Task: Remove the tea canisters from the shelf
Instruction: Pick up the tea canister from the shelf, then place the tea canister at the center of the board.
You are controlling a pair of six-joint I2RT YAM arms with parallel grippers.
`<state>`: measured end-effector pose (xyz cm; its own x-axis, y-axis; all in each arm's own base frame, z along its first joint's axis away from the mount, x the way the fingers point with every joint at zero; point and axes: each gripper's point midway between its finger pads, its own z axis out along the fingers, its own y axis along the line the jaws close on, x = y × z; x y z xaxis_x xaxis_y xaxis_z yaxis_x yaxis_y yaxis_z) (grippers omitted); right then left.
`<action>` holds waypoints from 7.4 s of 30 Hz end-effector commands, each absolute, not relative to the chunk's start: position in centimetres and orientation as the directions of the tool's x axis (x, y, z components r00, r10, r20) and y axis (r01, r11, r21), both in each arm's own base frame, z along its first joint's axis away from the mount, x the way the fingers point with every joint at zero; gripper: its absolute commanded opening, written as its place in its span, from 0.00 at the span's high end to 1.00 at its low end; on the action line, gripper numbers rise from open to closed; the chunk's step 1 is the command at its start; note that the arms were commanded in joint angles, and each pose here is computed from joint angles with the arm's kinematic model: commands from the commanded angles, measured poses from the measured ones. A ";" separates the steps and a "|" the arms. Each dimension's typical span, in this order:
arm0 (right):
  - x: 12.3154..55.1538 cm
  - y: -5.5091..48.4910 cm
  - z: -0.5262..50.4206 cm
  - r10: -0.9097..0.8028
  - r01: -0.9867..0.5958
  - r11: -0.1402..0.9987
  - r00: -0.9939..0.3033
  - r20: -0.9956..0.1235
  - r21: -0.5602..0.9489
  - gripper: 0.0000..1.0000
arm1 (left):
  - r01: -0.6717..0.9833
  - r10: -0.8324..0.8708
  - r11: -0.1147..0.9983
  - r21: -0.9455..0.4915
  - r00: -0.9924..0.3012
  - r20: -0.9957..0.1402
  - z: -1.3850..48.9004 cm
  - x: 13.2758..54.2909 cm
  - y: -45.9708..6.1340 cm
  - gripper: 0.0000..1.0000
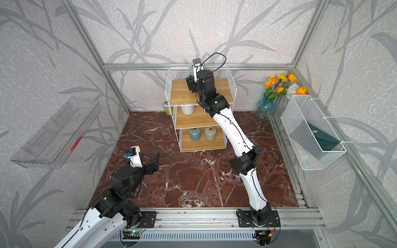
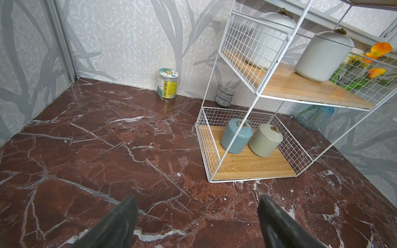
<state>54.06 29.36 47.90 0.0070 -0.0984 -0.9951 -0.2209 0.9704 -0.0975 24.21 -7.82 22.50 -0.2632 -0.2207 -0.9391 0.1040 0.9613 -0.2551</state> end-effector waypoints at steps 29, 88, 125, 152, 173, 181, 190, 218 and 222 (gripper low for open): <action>38.6 18.9 60.9 0.112 -0.307 0.951 0.229 -0.967 0.038 0.38 | 0.124 -0.234 0.951 -0.283 -0.309 -0.922 21.1 25.4 -9.4 0.12; 45.3 1.8 14.9 0.150 0.286 0.956 -0.301 -0.942 0.061 0.35 | 0.135 -0.154 0.966 -0.221 -0.389 -0.908 19.5 29.5 -12.6 0.08; 25.6 17.7 16.1 0.086 -0.151 0.976 -0.391 -0.917 0.156 0.35 | 0.161 -0.172 0.952 -0.259 -0.419 -0.892 20.6 28.8 -13.0 0.06; 28.4 25.5 2.4 -0.014 -0.269 0.956 -0.429 -0.903 0.113 0.25 | 0.135 -0.201 0.952 -0.275 -0.404 -0.892 20.5 27.8 -11.9 0.06; 23.9 22.4 -0.7 -0.131 -0.266 0.964 -0.519 -0.845 0.015 0.19 | 0.118 -0.210 0.952 -0.281 -0.414 -0.886 19.4 27.7 -11.7 0.06; 21.7 21.0 -0.3 -0.174 -0.267 0.963 -0.542 -0.822 -0.028 0.19 | 0.097 -0.245 0.948 -0.303 -0.385 -0.890 19.6 26.7 -10.6 0.06; 19.7 21.4 -0.8 -0.275 -0.337 0.937 -0.557 -0.784 -0.090 0.18 | 0.100 -0.265 0.940 -0.327 -0.392 -0.881 19.2 26.7 -10.8 0.06; 16.7 18.8 17.1 -0.123 -0.511 0.854 -0.391 -0.912 0.104 0.05 | 0.120 -0.302 0.923 -0.367 -0.367 -0.880 19.5 26.2 -10.9 0.06; 17.0 17.3 21.7 -0.093 -0.511 0.858 -0.272 -0.958 0.061 0.05 | 0.146 -0.297 0.915 -0.376 -0.386 -0.873 19.4 26.4 -11.7 0.06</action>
<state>17.01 18.79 21.94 -0.3191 0.0456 -0.9466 -0.5102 0.8335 0.2122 26.29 -10.98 19.44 -0.3831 -0.2898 -0.8771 0.1199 0.9259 -0.3583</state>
